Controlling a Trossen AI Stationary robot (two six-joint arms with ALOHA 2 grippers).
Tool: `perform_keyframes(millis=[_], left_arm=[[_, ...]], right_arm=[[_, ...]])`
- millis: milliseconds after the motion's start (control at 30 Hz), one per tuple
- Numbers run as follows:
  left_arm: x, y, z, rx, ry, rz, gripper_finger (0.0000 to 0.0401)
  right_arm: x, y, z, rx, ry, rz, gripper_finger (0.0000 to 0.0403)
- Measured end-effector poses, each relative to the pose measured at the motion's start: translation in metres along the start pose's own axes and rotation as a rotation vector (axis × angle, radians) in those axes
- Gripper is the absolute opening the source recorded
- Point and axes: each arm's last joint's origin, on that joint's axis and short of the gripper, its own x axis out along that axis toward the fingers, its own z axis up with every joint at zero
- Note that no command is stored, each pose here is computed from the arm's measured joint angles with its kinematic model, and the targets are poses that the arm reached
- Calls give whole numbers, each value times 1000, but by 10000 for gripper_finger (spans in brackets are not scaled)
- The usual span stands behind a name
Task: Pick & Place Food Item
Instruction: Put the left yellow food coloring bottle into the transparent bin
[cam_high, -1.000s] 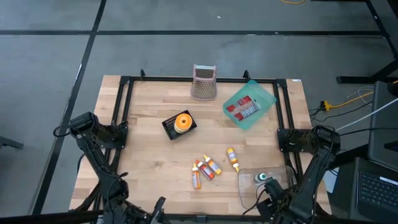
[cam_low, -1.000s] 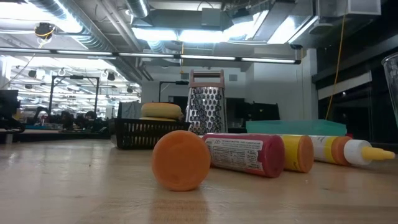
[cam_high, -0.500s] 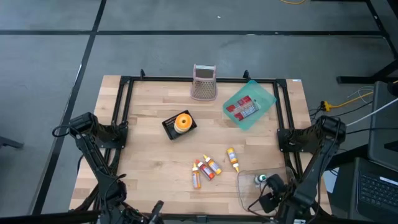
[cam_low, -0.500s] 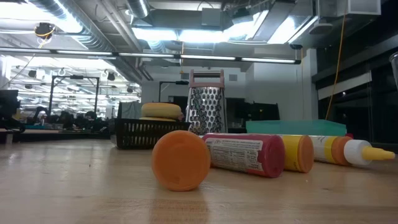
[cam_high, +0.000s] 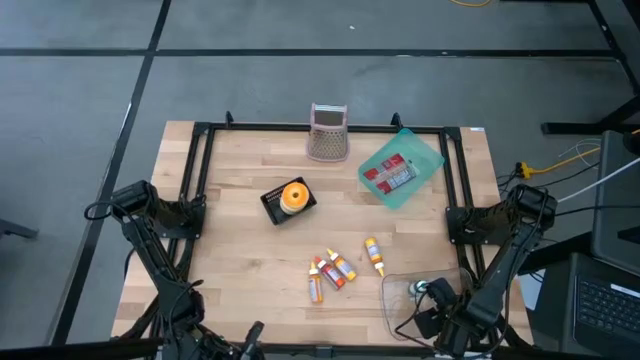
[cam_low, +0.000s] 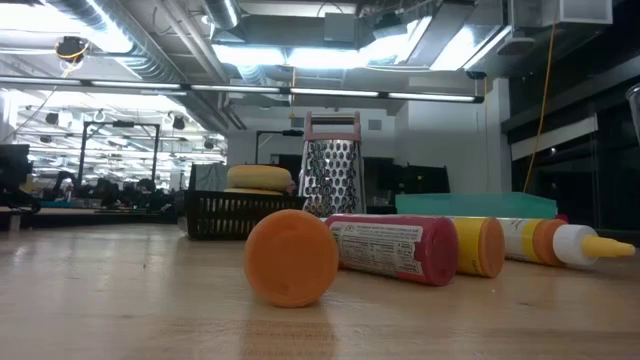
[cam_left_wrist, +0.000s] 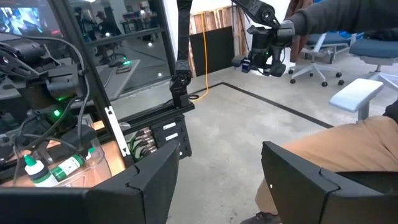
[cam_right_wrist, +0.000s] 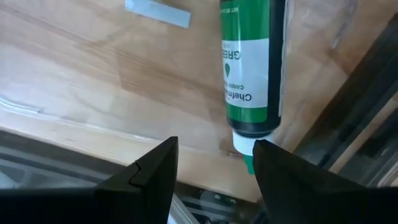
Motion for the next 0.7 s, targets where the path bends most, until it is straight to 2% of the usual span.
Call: perform_keyframes(millis=[367, 700], left_arm=[[-2, -4, 0, -1, -1, -10, 223], [-4, -6, 0, -6, -1, -16, 223]], right_arm=[[3, -3, -1, 26, 35, -74, 204], [14, -4, 0, 40, 42, -137, 170]])
